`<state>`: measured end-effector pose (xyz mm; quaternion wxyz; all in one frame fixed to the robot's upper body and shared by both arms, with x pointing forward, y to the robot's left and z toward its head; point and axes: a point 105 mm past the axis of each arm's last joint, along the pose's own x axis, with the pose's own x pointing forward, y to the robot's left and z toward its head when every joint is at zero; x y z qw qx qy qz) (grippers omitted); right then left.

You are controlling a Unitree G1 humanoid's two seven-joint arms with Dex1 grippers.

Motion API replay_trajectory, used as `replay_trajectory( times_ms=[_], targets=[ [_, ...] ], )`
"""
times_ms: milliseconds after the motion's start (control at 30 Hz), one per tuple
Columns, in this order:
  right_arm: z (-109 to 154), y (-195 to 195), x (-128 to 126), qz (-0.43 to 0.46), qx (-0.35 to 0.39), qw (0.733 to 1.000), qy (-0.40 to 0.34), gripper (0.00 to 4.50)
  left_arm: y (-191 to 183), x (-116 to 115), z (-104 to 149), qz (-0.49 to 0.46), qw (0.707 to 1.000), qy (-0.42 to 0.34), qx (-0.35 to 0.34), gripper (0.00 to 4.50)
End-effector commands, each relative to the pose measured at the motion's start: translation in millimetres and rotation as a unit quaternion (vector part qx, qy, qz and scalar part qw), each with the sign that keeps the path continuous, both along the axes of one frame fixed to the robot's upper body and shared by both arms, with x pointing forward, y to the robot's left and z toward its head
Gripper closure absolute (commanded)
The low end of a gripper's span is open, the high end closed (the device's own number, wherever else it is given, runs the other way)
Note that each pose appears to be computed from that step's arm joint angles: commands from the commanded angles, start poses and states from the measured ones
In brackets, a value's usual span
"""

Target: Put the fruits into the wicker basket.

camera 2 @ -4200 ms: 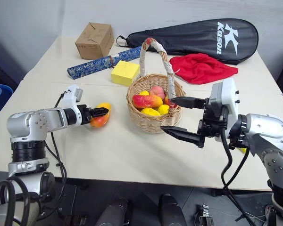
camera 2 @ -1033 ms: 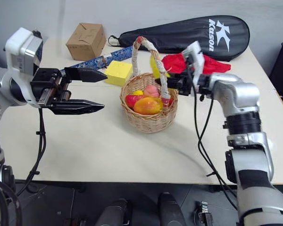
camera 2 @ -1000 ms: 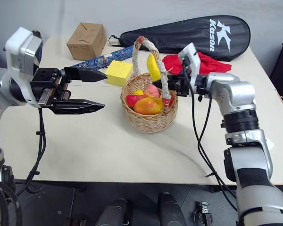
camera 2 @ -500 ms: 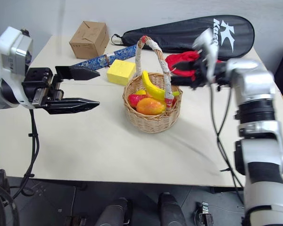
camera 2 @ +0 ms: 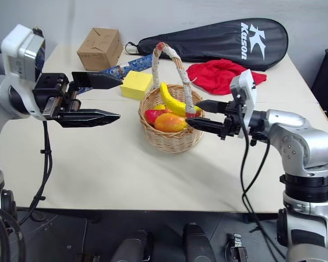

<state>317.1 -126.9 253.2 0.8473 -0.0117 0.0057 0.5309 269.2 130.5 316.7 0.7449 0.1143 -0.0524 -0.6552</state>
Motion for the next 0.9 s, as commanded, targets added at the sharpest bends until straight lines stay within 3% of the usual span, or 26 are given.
replay_trajectory(
  times_ms=[33,133,200,433,567,767,900],
  targets=[
    [15,10,-2,0.005,0.025,0.999,-0.022,0.62,1,-1,10,0.001,1.0,-0.026,-0.001,0.0],
    [11,21,4,0.006,0.024,1.0,-0.014,0.62,0,-1,10,0.001,1.0,-0.026,-0.002,0.0],
    [9,23,8,-0.003,0.023,1.0,-0.011,1.01,0,-2,10,0.001,1.0,-0.027,-0.003,0.0],
    [10,17,12,-0.019,0.017,0.999,-0.028,3.2,2,-2,12,0.005,1.0,-0.028,-0.007,0.0],
    [23,3,11,-0.035,0.031,0.998,-0.052,4.33,0,-1,12,0.005,1.0,-0.029,-0.009,0.0],
    [71,-46,-7,-0.081,0.077,0.986,-0.123,4.34,-1,3,12,0.003,1.0,-0.028,-0.013,0.0],
    [90,-103,-20,-0.173,0.082,0.971,-0.14,4.34,-3,5,13,-0.003,0.999,-0.029,-0.016,0.0]
  ],
)
